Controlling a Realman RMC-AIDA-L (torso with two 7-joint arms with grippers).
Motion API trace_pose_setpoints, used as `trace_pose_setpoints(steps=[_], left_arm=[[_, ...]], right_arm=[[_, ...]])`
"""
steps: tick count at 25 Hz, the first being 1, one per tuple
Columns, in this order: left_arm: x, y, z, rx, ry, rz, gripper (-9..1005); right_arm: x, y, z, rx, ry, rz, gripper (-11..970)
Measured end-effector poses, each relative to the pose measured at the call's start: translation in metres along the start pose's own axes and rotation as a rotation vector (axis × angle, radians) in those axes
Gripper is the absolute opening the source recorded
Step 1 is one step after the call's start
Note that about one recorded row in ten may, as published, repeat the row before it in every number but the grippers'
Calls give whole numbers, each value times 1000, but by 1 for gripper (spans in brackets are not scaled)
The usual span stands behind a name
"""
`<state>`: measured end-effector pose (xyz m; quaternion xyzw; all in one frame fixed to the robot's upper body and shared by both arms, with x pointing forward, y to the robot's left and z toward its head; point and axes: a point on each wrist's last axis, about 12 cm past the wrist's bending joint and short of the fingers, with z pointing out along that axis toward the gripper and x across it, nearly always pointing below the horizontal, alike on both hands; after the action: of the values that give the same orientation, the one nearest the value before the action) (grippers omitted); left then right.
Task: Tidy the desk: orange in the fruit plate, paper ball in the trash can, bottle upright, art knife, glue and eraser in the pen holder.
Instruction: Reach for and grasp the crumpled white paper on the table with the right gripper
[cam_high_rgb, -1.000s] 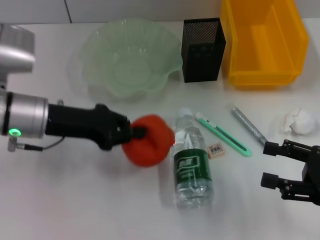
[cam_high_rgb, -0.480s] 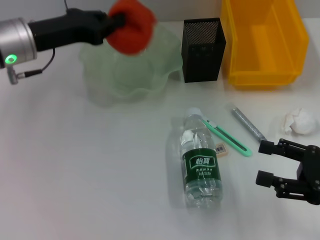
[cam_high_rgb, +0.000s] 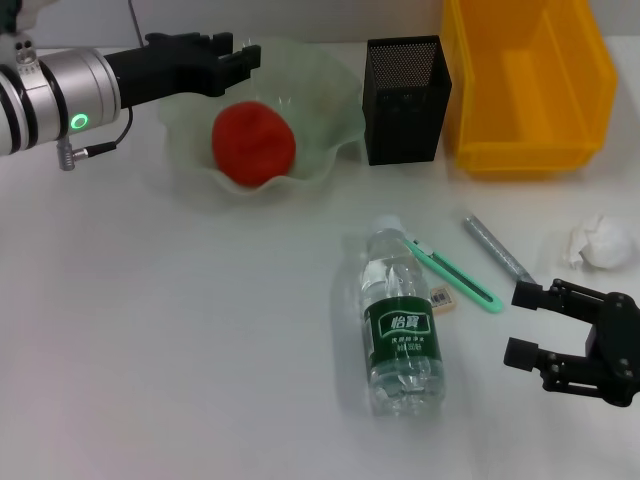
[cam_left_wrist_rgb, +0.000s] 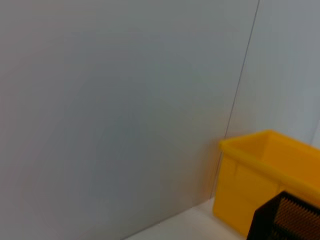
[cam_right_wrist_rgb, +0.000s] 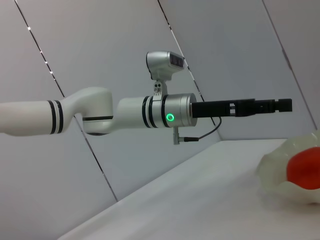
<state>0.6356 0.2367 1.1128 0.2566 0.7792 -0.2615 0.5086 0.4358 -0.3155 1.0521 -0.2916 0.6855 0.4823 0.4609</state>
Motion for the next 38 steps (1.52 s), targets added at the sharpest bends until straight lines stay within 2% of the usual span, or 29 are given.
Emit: trace_pose_setpoints(steps=[5, 8, 9, 10, 11, 12, 13, 15, 18, 20, 21, 22, 23, 24, 25, 26, 27, 28, 29, 31, 32, 35, 36, 38], left_arm=[[-1, -6, -17, 92, -84, -10, 419], [3, -20, -39, 259, -128, 46, 601], [6, -28, -50, 355, -125, 76, 661], [10, -32, -59, 413, -118, 89, 690], [10, -32, -59, 413, -118, 89, 718], [22, -36, -77, 482, -101, 85, 746], [26, -36, -83, 493, -96, 80, 775], [38, -34, -98, 504, -83, 77, 832], [54, -30, -119, 487, -59, 65, 832], [59, -29, -126, 475, -50, 56, 832], [62, -28, -129, 470, -44, 49, 832], [62, -28, -129, 470, -44, 49, 832], [63, -28, -130, 470, -40, 47, 832], [63, -28, -130, 470, -40, 47, 832], [63, -28, -130, 470, -40, 47, 832], [65, -28, -130, 468, -24, 44, 832], [65, -28, -130, 468, -24, 44, 832], [66, -27, -130, 464, -10, 45, 832], [66, -27, -130, 464, -10, 45, 832], [66, -27, -130, 464, -10, 45, 832], [66, -27, -130, 464, -10, 45, 831], [65, -28, -125, 465, -3, 49, 831], [65, -28, -125, 465, -3, 49, 831], [65, -29, -124, 466, -2, 49, 831]], right_arm=[[-1, -1, 0, 2, -3, -3, 825], [-6, -3, -4, 27, -29, -6, 825], [-9, -5, -9, 43, -44, -11, 825], [-13, -6, -14, 55, -56, -10, 825], [-18, -7, -20, 70, -68, -10, 825], [-25, -9, -27, 85, -73, -12, 825], [-31, -10, -33, 99, -70, -14, 825], [-54, -15, -50, 149, -28, -39, 825], [-93, -19, -66, 238, 78, -60, 824], [-127, -18, -71, 317, 176, -63, 824], [-153, -16, -70, 388, 262, -50, 824], [-153, -16, -70, 388, 262, -50, 824], [-174, -14, -62, 457, 375, -33, 825], [-174, -14, -62, 457, 375, -33, 825], [-183, -15, -55, 488, 436, -27, 825], [-194, -21, -43, 561, 569, 12, 825], [-194, -21, -43, 561, 569, 12, 825], [-199, -30, -31, 616, 675, 40, 824], [-199, -30, -31, 616, 675, 40, 824], [-193, -43, -9, 651, 779, 49, 824], [-193, -43, -9, 651, 779, 49, 824], [-182, -54, 10, 677, 846, 34, 824], [-173, -61, 21, 664, 876, 34, 824], [-167, -66, 27, 651, 884, 46, 824]])
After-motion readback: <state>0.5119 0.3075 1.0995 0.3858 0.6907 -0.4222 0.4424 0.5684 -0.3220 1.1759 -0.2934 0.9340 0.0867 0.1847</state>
